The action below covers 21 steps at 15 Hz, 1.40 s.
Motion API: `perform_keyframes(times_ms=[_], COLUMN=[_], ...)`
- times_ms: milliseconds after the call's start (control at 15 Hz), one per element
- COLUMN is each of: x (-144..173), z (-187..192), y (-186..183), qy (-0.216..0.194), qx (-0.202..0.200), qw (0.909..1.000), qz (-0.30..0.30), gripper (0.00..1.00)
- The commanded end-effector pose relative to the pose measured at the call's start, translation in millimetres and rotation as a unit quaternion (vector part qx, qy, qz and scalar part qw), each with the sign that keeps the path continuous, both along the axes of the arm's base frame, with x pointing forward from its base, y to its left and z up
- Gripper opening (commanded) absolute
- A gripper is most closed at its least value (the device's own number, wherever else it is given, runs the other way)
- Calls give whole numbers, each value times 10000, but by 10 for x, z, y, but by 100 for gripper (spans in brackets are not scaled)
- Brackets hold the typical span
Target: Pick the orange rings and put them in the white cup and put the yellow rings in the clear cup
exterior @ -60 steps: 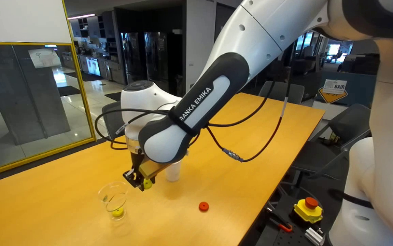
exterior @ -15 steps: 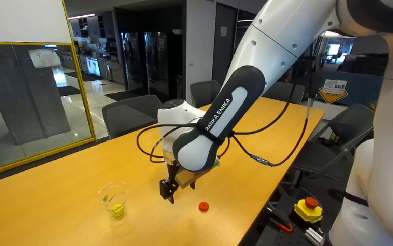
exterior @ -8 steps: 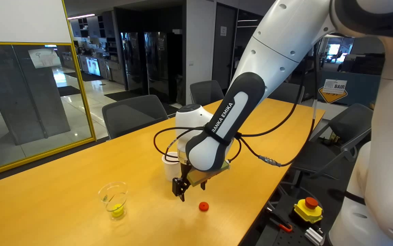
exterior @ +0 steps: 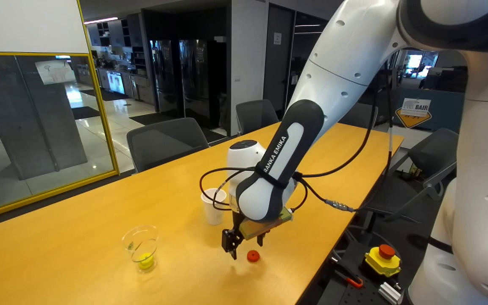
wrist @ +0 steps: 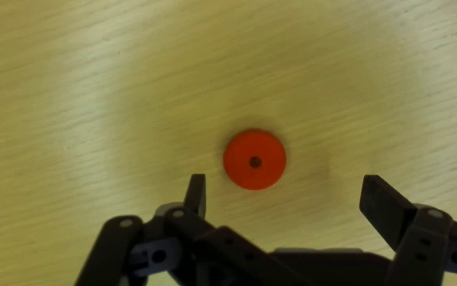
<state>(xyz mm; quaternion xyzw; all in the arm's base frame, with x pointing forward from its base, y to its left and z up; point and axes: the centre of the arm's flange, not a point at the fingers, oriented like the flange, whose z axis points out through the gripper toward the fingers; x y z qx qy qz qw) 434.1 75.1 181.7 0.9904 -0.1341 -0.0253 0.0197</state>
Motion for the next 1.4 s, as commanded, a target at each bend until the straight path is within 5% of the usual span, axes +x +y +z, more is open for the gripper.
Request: perform_keyframes(times_ms=[0,867,933,1067,1333], x=[-135,-144,-148,-152,-152], z=[-89,-121,-119,-113,-72], y=[-51,-205,-210,-216,-226], qy=[-64,-164,-180,-196,-253], qx=[159,336,336,329,321], qw=[9998,9987,9986,9987,9985], qz=[-68,-357,-359,-349,-351], gripper=[100,100,75,68,36])
